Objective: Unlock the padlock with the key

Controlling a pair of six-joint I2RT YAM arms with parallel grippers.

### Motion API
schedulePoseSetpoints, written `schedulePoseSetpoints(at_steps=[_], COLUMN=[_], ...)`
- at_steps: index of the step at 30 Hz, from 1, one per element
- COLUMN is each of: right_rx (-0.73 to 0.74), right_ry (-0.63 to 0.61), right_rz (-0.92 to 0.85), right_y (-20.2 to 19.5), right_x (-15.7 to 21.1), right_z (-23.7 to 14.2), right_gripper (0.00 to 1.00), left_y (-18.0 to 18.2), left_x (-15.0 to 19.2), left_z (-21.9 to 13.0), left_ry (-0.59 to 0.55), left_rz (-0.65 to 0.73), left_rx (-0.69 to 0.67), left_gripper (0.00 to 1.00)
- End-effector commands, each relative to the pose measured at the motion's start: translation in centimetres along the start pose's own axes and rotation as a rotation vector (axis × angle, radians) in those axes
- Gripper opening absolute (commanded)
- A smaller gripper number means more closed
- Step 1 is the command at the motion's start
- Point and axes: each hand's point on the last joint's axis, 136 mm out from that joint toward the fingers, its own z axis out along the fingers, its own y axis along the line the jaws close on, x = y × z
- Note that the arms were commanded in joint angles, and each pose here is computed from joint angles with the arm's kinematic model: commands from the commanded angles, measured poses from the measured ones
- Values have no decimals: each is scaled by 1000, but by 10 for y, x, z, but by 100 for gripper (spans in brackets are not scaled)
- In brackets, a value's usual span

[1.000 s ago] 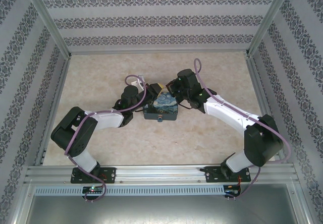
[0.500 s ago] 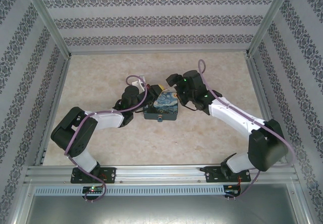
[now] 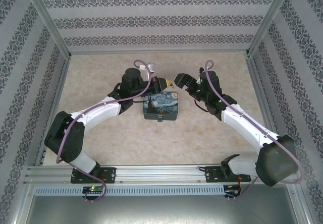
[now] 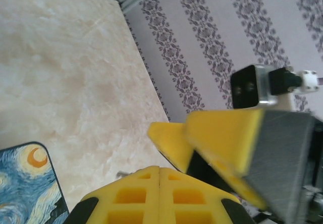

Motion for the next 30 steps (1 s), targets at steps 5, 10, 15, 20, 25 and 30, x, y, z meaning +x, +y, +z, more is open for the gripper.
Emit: schedulePoseSetpoints(at_steps=[5, 10, 15, 20, 25, 30], right_rx=[-156, -350, -486, -540, -586, -621], right_ry=[-82, 40, 146, 207, 227, 235], right_rz=[-148, -181, -189, -193, -205, -209], right_y=[-2, 9, 29, 41, 55, 66], right_x=[-21, -10, 3, 14, 21, 25], right_z=[-19, -23, -22, -16, -14, -14], right_gripper=[98, 84, 73, 58, 46, 42], left_y=[6, 2, -5, -10, -13, -14], left_x=[0, 2, 1, 0, 1, 1], left_z=[-16, -17, -17, -17, -17, -16], left_ry=[182, 267, 299, 306, 308, 306], left_rz=[97, 132, 147, 141, 126, 114], left_rx=[58, 98, 124, 148, 173, 194], left_gripper=[0, 0, 0, 0, 0, 0])
